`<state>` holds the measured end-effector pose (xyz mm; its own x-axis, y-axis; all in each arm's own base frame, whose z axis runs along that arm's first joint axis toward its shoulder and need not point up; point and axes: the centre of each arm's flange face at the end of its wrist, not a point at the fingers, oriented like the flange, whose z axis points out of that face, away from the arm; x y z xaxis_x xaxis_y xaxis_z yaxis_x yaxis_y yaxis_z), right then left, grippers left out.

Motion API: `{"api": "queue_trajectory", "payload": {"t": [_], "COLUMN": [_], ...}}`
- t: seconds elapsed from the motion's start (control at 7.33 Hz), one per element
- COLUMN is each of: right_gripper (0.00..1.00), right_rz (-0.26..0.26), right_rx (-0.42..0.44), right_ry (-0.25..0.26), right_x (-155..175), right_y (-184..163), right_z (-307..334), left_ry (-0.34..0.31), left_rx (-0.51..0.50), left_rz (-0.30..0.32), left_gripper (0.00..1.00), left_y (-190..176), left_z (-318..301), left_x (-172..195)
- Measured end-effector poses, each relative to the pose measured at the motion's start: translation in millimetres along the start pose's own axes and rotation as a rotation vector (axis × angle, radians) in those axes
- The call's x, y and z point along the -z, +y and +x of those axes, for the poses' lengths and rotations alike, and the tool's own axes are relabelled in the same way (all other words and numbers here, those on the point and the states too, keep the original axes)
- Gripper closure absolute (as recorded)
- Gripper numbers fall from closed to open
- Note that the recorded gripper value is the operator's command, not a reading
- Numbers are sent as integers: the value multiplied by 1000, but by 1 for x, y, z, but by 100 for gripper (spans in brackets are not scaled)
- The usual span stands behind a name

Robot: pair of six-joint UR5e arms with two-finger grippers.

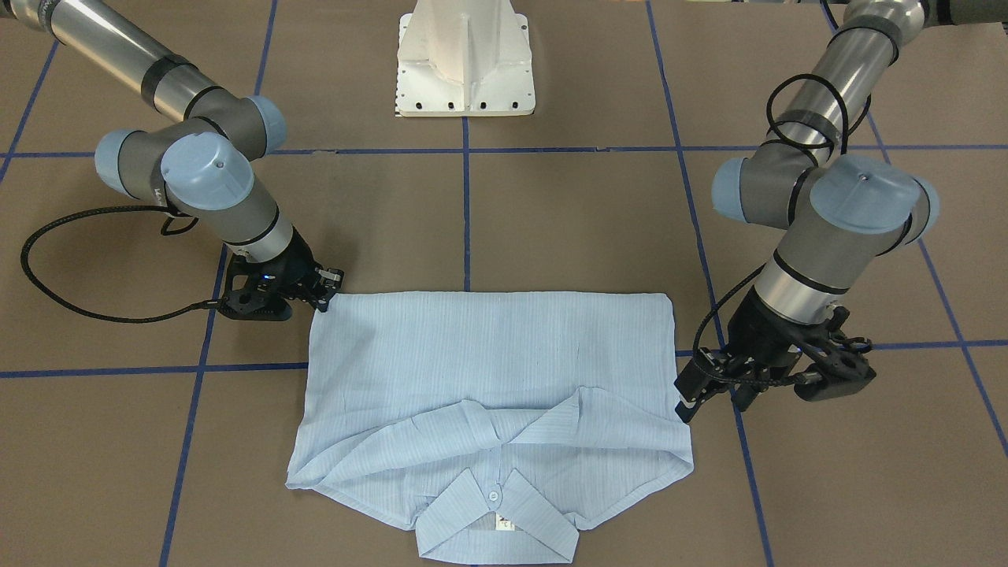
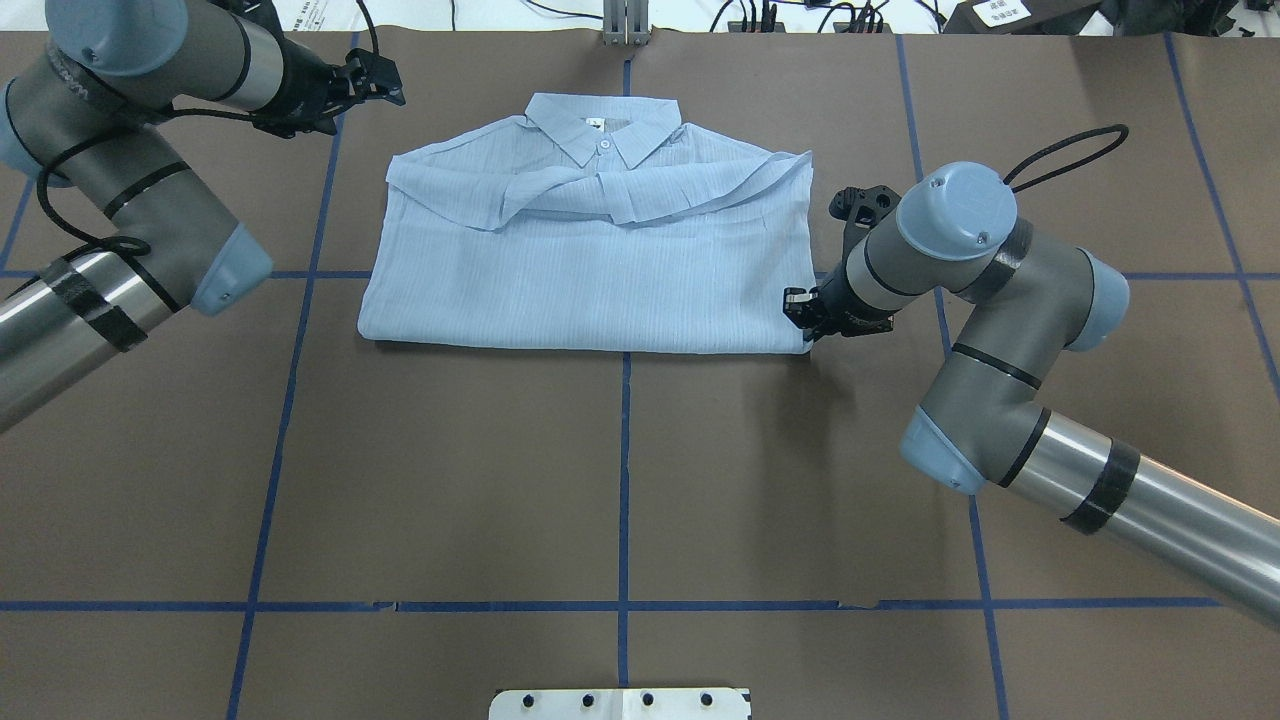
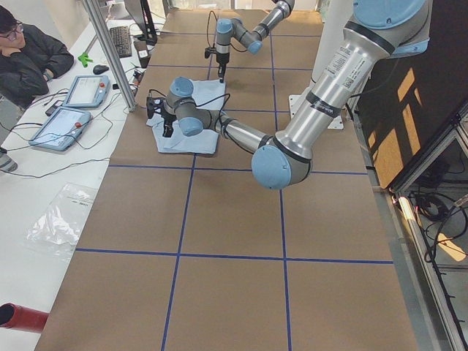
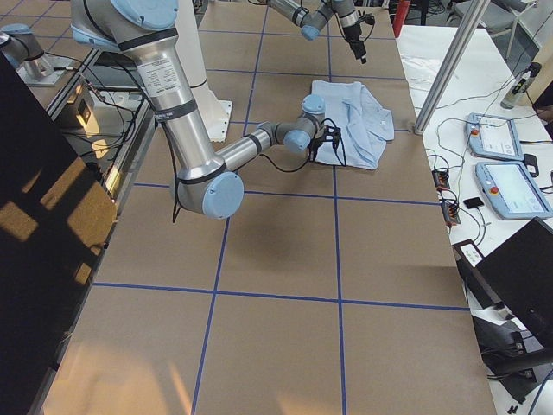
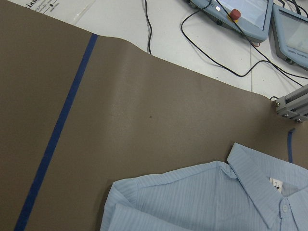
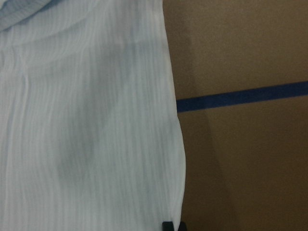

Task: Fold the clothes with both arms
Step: 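Grasp the folded edge with the right gripper and drag it toward the robot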

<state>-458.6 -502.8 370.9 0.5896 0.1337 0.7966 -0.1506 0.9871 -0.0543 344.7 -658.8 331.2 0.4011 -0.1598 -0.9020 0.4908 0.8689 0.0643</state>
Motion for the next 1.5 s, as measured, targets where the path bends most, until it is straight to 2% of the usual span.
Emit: {"api": "queue_trajectory", "payload": {"t": [0.14,0.41,0.82,0.96,1.23,1.36,1.5], "right_gripper": [100,100,100,100,100,74,1], "right_rz": [-17,-39,-85,-131,-275,-354,-420], "right_rx": [3,34,80,113,220,274,315], "right_ry": [-18,-49,-79,-88,-108,-117,-120], "right_x": [11,45,112,126,137,134,129], "right_y": [2,28,104,143,229,268,301], "right_z": [9,49,112,117,105,94,86], "left_ry": [3,7,7,9,24,33,42], "left_rx": [-1,-2,8,13,11,7,2], "left_rz": [1,-1,-3,-2,-2,-3,-5], "left_gripper": [2,2,2,2,2,1,1], "left_y": [0,1,2,2,5,7,10], "left_z": [2,3,1,1,7,11,14], "left_x": [2,4,4,5,11,14,16]}}
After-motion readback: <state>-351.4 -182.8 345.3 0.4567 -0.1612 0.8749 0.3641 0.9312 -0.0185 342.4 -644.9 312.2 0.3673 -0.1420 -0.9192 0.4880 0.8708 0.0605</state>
